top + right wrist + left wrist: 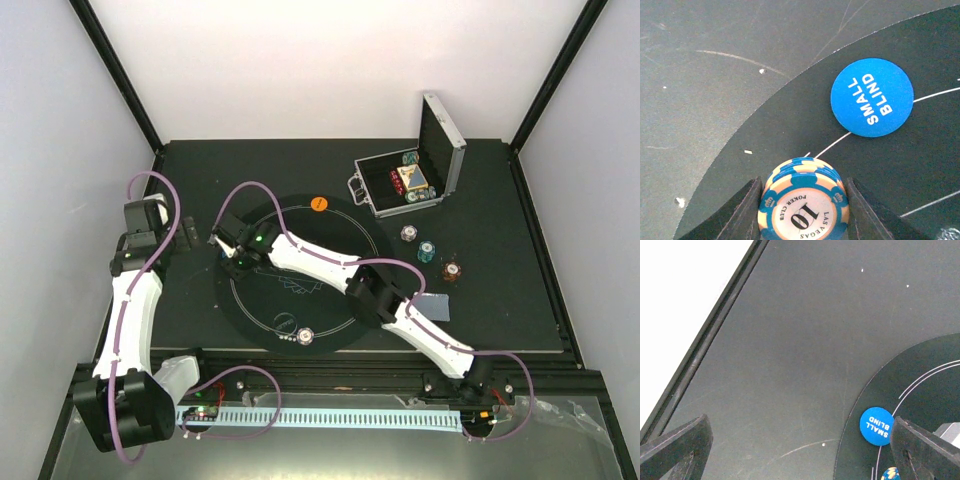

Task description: Distribute texas hold em gaming equipment

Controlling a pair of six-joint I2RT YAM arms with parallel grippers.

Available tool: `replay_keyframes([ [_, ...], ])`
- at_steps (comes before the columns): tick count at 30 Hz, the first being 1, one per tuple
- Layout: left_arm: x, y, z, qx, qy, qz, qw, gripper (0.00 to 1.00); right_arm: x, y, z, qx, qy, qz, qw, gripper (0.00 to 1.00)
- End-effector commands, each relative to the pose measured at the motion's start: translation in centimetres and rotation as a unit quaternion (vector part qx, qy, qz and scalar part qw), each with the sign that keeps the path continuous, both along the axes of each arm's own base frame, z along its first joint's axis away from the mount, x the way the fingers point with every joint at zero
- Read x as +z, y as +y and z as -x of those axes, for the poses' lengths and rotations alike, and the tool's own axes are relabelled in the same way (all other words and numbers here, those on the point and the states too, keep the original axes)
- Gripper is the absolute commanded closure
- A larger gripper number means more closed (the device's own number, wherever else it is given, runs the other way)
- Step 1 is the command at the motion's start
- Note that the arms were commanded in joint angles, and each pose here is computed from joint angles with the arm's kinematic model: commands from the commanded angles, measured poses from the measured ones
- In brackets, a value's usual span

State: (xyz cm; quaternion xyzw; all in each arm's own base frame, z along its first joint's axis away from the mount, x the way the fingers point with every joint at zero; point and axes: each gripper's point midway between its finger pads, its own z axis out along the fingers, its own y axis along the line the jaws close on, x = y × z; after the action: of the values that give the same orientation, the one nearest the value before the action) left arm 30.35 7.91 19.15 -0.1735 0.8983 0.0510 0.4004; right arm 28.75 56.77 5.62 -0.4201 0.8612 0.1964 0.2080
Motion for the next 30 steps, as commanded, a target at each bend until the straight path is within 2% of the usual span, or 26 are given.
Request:
replay_keyframes([
  [1,0.9,0.6,-0.2,0.013,-0.005,0.002,1.0,0.01,0.0,1.4,0.0,0.008,0.0,-0.023,1.0,0.57],
  [6,0.7,1.7,0.1,0.035,-0.002,0.003,0.999,0.01,-0.4,1.6,0.1,0.01,0.004,-0.028,1.0,0.56],
  [23,0.6,1.6,-0.1,0.028,-0.001,0.012,1.0,0.01,-3.2,2.2,0.1,0.017,0.007,-0.022,1.0,0.53],
  [28,0.5,1.5,-0.1,0.027,0.0,0.013,1.0,0.01,-4.0,2.0,0.3,0.019,0.009,-0.015,1.0,0.47],
  [30,0.5,1.5,-0.1,0.027,0.0,0.013,1.0,0.01,-3.8,2.1,0.3,0.021,0.009,-0.017,1.0,0.4],
])
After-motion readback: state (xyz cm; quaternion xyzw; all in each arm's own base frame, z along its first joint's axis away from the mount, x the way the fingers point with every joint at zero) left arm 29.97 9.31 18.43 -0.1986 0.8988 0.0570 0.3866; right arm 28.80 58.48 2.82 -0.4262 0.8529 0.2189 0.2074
